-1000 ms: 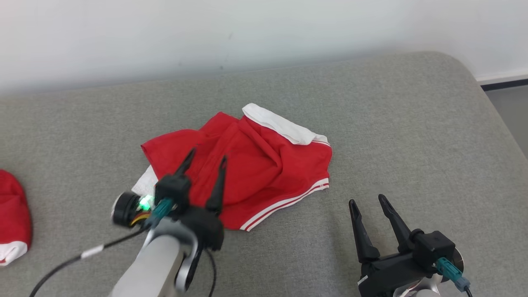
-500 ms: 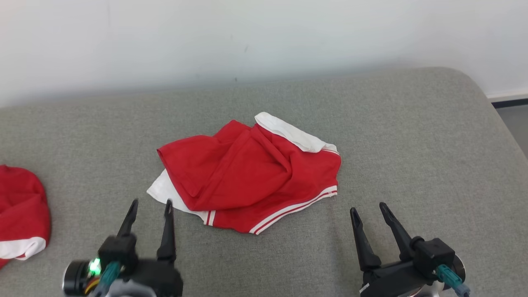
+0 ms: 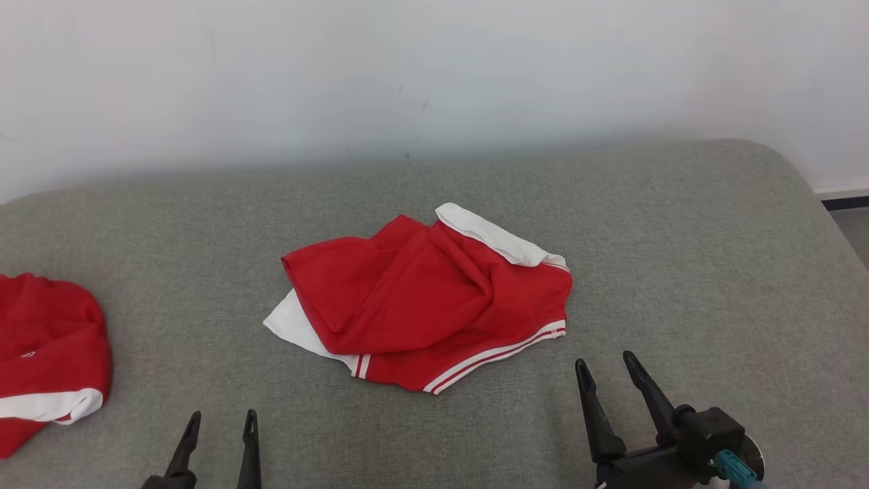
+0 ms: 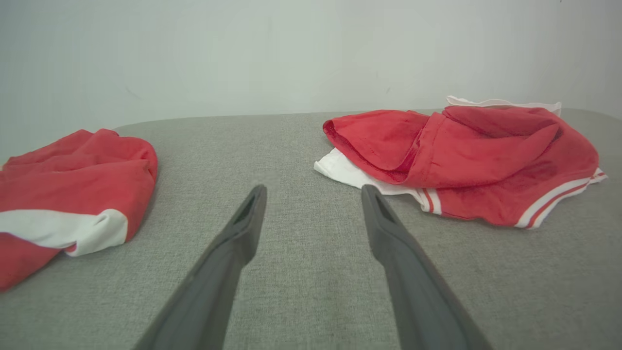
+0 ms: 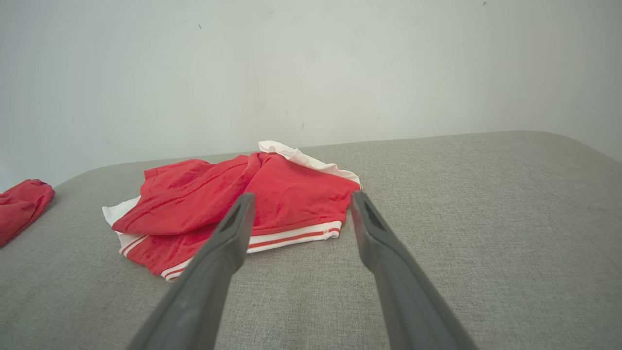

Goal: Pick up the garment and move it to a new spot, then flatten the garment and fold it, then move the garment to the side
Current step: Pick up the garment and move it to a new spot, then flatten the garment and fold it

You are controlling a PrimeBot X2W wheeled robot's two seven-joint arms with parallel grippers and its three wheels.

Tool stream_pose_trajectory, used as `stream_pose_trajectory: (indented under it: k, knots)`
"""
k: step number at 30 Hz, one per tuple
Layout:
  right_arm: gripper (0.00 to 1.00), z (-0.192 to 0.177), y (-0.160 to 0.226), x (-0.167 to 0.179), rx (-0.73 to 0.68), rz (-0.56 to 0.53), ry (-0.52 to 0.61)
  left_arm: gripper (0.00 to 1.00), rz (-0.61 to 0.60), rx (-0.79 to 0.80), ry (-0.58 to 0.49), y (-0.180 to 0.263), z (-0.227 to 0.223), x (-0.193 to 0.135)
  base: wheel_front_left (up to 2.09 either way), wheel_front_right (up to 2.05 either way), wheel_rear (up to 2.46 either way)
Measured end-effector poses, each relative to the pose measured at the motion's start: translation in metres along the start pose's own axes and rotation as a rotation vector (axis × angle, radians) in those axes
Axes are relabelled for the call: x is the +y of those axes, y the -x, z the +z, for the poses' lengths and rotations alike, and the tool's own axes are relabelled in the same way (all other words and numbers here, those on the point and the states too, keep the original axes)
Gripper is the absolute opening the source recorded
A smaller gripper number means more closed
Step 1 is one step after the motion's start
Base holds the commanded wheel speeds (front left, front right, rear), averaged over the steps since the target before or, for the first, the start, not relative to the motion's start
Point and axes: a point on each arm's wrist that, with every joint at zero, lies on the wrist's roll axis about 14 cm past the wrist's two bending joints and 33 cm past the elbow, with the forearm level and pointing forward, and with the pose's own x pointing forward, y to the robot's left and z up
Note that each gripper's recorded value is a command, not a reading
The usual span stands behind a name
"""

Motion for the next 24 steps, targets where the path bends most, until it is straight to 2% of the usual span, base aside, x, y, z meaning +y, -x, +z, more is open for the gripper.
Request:
stream_pose_trajectory:
  k: [13,24]
  knots:
    - [1.00,0.002,0.000,0.012,-0.008,0.033,-0.004,1.00,0.035,0.014,0.011,0.018,-0.006,0.015,0.00,0.00,0.00]
    - [1.00,0.001,0.005,0.013,-0.005,0.033,-0.004,1.00,0.026,0.016,0.021,0.021,-0.007,0.012,0.00,0.00,0.00]
